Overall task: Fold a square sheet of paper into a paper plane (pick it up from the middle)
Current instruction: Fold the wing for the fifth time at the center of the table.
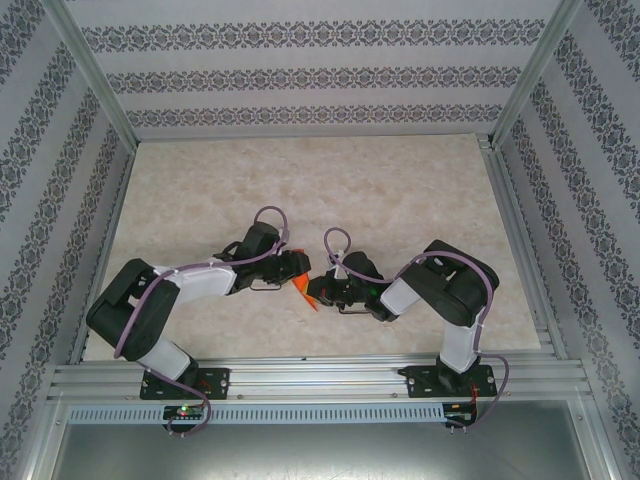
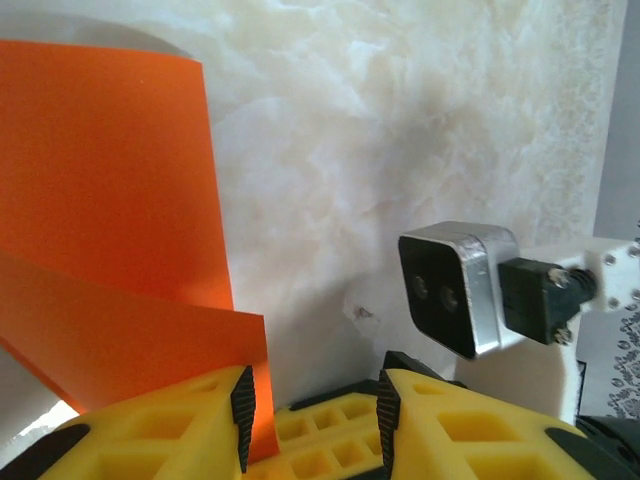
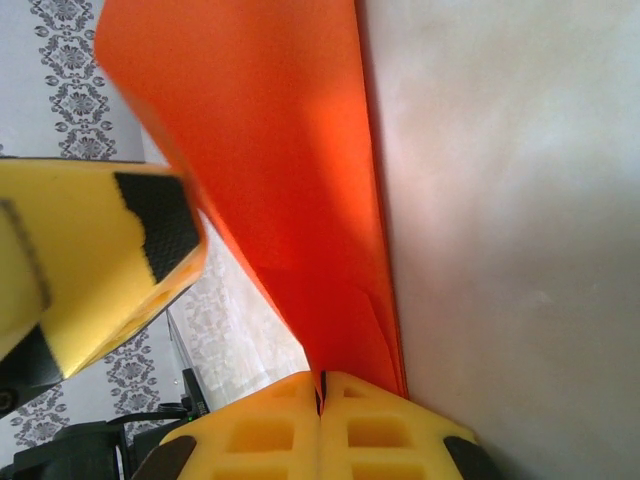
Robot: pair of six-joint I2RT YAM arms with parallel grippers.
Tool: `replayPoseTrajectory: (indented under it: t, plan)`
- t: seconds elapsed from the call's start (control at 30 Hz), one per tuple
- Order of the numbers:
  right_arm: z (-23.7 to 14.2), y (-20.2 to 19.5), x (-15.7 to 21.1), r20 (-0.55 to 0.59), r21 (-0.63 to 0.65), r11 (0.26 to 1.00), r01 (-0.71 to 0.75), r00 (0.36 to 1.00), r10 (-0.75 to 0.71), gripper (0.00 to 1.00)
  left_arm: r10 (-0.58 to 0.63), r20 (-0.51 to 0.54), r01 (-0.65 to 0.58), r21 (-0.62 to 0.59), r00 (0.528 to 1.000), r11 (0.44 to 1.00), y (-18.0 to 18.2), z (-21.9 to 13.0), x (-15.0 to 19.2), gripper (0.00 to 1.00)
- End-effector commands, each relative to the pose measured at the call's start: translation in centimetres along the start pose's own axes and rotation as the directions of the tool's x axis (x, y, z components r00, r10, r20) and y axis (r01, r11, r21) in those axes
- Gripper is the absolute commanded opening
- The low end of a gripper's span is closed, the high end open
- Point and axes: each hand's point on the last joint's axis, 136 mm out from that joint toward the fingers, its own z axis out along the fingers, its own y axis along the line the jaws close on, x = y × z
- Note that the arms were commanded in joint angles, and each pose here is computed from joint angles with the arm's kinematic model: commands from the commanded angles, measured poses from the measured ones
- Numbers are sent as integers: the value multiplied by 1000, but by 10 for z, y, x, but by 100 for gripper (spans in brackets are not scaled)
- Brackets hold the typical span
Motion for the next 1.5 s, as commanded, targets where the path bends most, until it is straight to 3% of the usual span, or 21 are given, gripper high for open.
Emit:
replayPoseTrajectory:
  t: [0.0,0.6,0.73,0.97,1.33,1.47]
  plan:
    - [-2,-60,9,4,208,974,-93,996,94,2,37,42,-37,1,998,999,-7,5,-12,40]
    - [-14,-59,8,7,282,956,-76,997,78,13,-53,36,59,-204,998,977,54,17,-3,36]
    - [-18,-48,6,14,269,961,-67,998,66,21,-50,26,54,-206,998,977,56,19,-1,36]
    - [-33,-32,5,6,305,952,-10,1000,9,24,-26,-5,24,-204,1000,979,56,20,3,36]
    - [-27,-28,20,-70,298,953,45,997,-25,17,-26,-47,16,-193,999,981,56,23,10,36]
    - [-41,-32,11,11,345,938,27,999,-33,21,-22,-56,12,-186,998,983,55,24,11,36]
